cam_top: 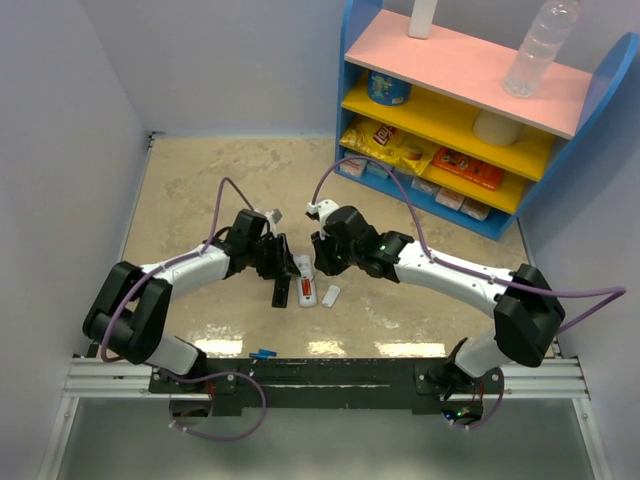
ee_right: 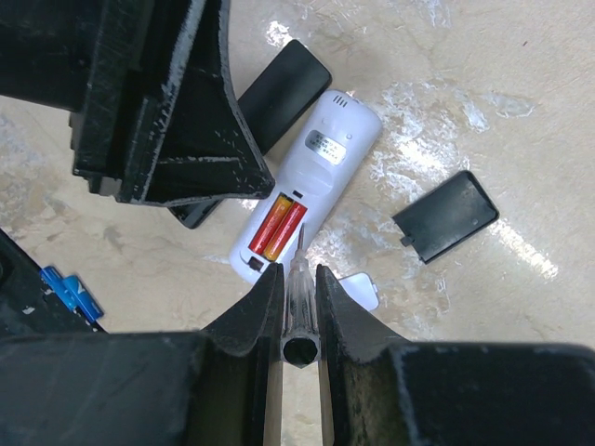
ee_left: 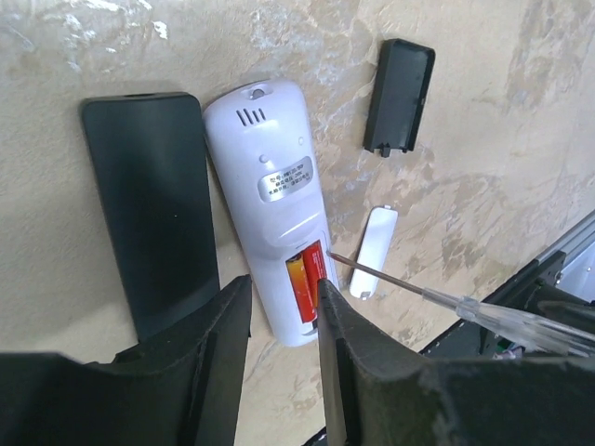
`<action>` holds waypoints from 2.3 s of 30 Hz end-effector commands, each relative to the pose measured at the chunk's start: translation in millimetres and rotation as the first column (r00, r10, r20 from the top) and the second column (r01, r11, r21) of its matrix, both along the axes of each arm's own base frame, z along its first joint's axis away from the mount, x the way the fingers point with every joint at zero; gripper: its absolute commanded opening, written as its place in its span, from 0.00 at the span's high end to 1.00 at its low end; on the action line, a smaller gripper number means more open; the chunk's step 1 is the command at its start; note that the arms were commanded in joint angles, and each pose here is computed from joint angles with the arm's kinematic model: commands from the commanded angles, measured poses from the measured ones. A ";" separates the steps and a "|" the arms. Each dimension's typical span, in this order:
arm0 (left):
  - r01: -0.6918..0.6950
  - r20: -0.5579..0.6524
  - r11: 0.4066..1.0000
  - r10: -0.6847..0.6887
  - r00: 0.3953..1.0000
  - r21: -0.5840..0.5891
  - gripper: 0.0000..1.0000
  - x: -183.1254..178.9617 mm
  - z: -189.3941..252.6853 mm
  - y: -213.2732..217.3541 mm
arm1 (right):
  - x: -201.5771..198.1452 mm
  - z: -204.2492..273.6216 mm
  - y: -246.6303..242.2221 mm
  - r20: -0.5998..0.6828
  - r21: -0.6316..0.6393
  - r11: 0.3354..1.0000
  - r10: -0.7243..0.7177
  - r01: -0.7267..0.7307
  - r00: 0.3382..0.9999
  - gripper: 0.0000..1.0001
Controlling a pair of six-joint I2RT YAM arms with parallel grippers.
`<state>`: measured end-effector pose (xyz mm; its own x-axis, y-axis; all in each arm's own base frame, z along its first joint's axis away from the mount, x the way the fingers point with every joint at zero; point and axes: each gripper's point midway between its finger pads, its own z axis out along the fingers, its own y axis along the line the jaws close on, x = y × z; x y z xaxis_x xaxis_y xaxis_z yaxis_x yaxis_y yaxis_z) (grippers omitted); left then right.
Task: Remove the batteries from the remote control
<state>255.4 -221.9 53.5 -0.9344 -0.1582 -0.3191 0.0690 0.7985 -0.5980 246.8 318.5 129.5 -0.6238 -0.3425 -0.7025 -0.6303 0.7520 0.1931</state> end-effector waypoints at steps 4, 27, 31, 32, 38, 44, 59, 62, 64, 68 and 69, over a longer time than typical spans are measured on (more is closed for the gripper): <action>-0.011 0.012 1.000 0.011 1.000 -0.015 0.61 14.4 -2.2 -14.3 | 8.6 22.1 11.1 0.052 0.044 0.999 0.008 -0.010 0.999 1.00; -0.063 -0.018 0.998 0.063 0.998 0.018 0.64 14.5 -23.6 -9.4 | -1.6 14.3 28.4 0.040 0.039 0.999 0.024 -0.025 0.999 1.00; -0.065 -0.034 0.998 0.066 0.997 0.025 0.65 12.2 -28.3 -8.3 | -1.8 2.4 27.5 0.051 -0.026 1.000 0.004 -0.002 0.999 1.00; -0.067 -0.035 0.997 0.068 0.997 0.026 0.65 12.2 -28.7 -8.0 | -2.1 -4.4 27.1 0.051 -0.054 0.999 0.000 0.003 0.999 1.00; -0.077 -0.064 0.996 0.080 0.995 0.039 0.67 6.2 -37.0 -4.8 | -11.4 -22.7 28.6 0.073 -0.159 0.987 0.001 0.011 0.997 1.00; -0.089 -0.077 0.995 0.093 0.993 0.053 0.68 3.1 -42.1 -1.5 | -28.4 -50.1 29.4 0.034 -0.176 0.984 0.020 -0.013 0.999 1.00; -0.088 -0.117 0.993 0.098 0.988 0.083 0.70 -5.2 -56.2 3.7 | -38.0 -82.8 6.5 -0.116 0.002 1.000 -0.024 0.024 0.993 1.00; -0.089 -0.124 0.991 0.101 0.987 0.095 0.71 -7.9 -59.6 6.2 | -25.9 -80.4 -6.1 -0.122 0.076 0.994 -0.071 0.081 0.990 1.00; -0.091 -0.126 0.991 0.103 0.987 0.099 0.71 -9.1 -61.1 7.4 | -24.6 -83.6 -14.3 -0.113 0.081 0.992 -0.091 0.101 0.989 1.00; -0.090 -0.135 0.991 0.104 0.985 0.103 0.71 -10.9 -63.1 8.0 | -22.0 -77.1 -23.7 -0.097 0.138 0.981 -0.124 0.137 0.988 1.00; -0.091 -0.136 0.991 0.105 0.985 0.103 0.71 -11.2 -63.3 8.1 | -20.6 -73.4 -23.0 -0.088 0.157 0.978 -0.124 0.137 0.988 1.00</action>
